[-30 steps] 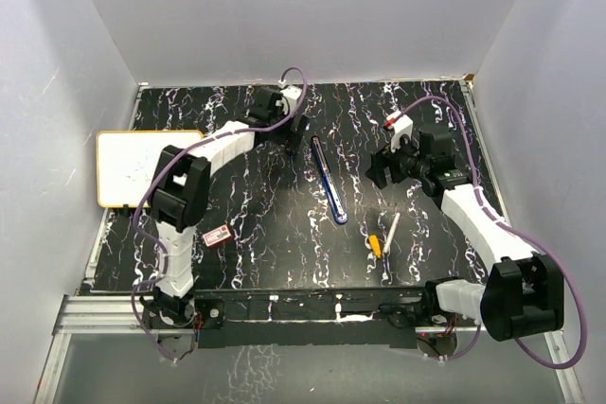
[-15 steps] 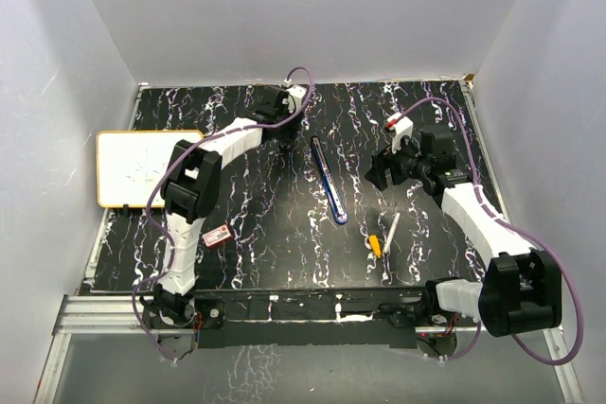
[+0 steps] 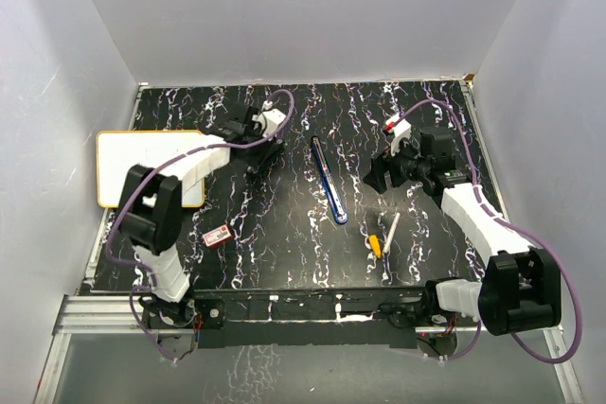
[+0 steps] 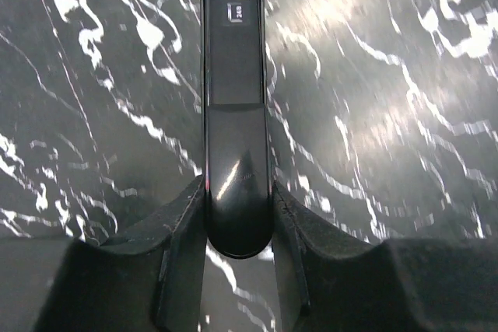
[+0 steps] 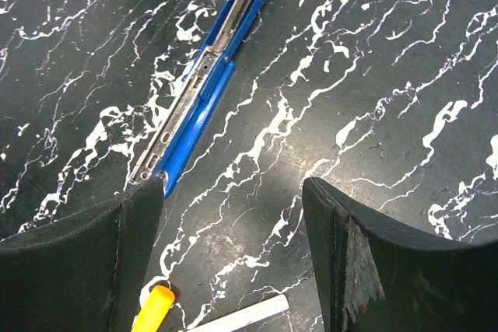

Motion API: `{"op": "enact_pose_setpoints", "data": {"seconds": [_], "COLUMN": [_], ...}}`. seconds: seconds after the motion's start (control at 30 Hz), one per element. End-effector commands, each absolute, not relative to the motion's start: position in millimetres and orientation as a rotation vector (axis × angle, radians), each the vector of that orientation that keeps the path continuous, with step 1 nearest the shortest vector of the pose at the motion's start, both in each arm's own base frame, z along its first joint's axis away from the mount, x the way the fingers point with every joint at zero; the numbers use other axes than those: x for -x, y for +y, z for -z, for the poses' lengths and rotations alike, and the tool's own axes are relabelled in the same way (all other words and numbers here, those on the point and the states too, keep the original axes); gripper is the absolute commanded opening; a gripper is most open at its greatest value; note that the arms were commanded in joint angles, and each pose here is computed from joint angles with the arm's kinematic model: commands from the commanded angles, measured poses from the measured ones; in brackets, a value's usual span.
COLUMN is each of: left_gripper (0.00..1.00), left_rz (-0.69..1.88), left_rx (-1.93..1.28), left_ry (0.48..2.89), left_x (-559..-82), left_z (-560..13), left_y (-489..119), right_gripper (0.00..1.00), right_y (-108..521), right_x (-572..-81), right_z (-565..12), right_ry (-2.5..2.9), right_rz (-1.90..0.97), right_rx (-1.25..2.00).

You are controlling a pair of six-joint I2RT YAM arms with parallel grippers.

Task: Load the staples into the stapler

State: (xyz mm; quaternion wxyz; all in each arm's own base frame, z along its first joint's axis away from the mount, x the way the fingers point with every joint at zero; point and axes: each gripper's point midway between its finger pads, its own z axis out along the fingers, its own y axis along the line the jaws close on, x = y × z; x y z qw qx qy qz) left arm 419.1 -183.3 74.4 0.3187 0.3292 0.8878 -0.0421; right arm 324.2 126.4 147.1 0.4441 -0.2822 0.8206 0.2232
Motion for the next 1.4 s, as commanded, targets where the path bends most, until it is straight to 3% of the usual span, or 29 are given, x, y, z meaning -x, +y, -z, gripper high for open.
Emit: {"op": "enact_pose_setpoints", "data": {"seconds": [0.0,0.2,0.4,0.73,0.9,1.07,1.2,1.37], "left_gripper": [0.0,0.03,0.05,0.18,0.31,0.56,0.96,0.97], "left_rz": [0.278,0.598,0.821,0.804,0.765,0.707,0.639,0.628], "left_rx": [-1.028,-1.342,-1.501,-1.615,-1.612,-1.562,-1.526,-1.332], "left_ry": [2.199,2.034,1.896,1.913,1.913,1.952,1.941,1.907], "left_x": [-378,-311,-282,-272,-272,-277,-277,-280], "left_z": [-124,-132,-123,-78,-71,-84,-97,-133], "left_y": [-186,-209,-230,-222,-217,-212,-197,-157], "right_gripper": [0.75,0.76,0.76,0.76,0.76,0.76,0.77,0.78], "right_y": [136,150,152,159,177,211,243,278], "right_x": [-321,-306,-299,-299,-304,-306,-307,-312], "right_z": [-173,-180,-177,-181,-182,-181,-176,-164], "right_ry": [1.896,1.841,1.832,1.789,1.761,1.728,1.699,1.678], "right_rz": [-0.592,-0.698,-0.718,-0.721,-0.683,-0.693,-0.73,-0.79], "right_rx": [0.775,0.88,0.914,0.979,1.079,1.181,1.235,1.301]}}
